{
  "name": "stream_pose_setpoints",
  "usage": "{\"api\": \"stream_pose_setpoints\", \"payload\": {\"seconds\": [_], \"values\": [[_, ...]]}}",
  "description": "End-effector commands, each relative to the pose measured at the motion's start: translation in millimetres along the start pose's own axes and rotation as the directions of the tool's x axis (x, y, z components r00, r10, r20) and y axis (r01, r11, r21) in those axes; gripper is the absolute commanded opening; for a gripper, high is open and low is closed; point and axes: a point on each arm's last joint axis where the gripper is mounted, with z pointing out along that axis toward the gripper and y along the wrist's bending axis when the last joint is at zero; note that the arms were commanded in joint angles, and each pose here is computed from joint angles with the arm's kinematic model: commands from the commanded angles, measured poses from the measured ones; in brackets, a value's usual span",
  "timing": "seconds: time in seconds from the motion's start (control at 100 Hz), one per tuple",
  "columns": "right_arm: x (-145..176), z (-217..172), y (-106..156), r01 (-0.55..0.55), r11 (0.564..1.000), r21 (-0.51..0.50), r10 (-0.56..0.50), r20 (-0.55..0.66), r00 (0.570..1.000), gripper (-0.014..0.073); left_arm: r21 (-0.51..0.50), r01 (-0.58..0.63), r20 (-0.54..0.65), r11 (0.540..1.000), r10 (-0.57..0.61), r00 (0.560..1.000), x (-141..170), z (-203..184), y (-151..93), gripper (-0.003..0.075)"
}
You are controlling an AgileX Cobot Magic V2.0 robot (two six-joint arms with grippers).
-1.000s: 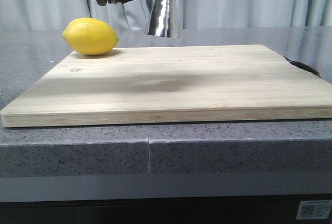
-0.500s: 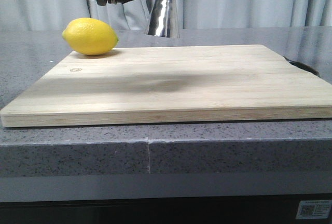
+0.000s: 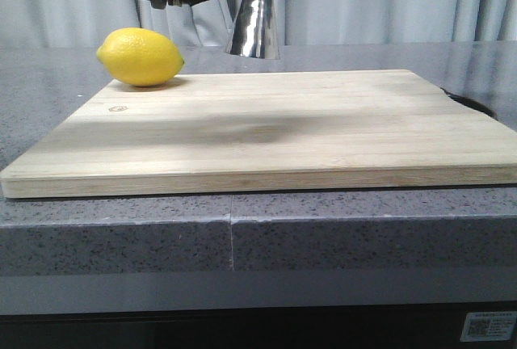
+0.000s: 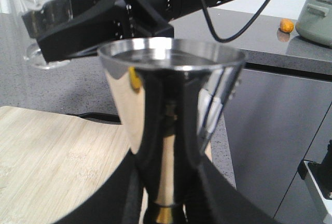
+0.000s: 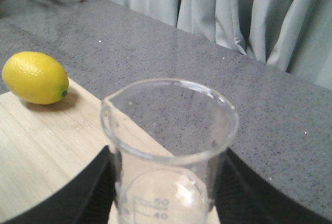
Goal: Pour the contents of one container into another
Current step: 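Tilt the beaker upright and carry it back toward its spot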
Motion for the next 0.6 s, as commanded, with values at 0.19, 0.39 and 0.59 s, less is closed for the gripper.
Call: {"api": "stream_pose_setpoints", "payload": {"seconds": [0.19,0.39,0.59], "values": [[1,-2,3,0.036,0.999,-0.017,-0.035,0.047,0.998,0.0246,0.073,-0.053,0.145,0.996,0.042,0.989,-34,-3,-16,-0.0019],[10,2,2,0.025,0.999,-0.028,-0.023,0.057,0.998,0.0246,0.073,-0.053,0.145,0.996,0.042,0.989,-34,-3,-16,-0.0019],[24,12,-2,-0.01,0.999,-0.04,0.013,0.067,0.998,0.0246,0.073,-0.053,0.145,0.996,0.042,0.989,-34,-3,-16,-0.0019]]}}
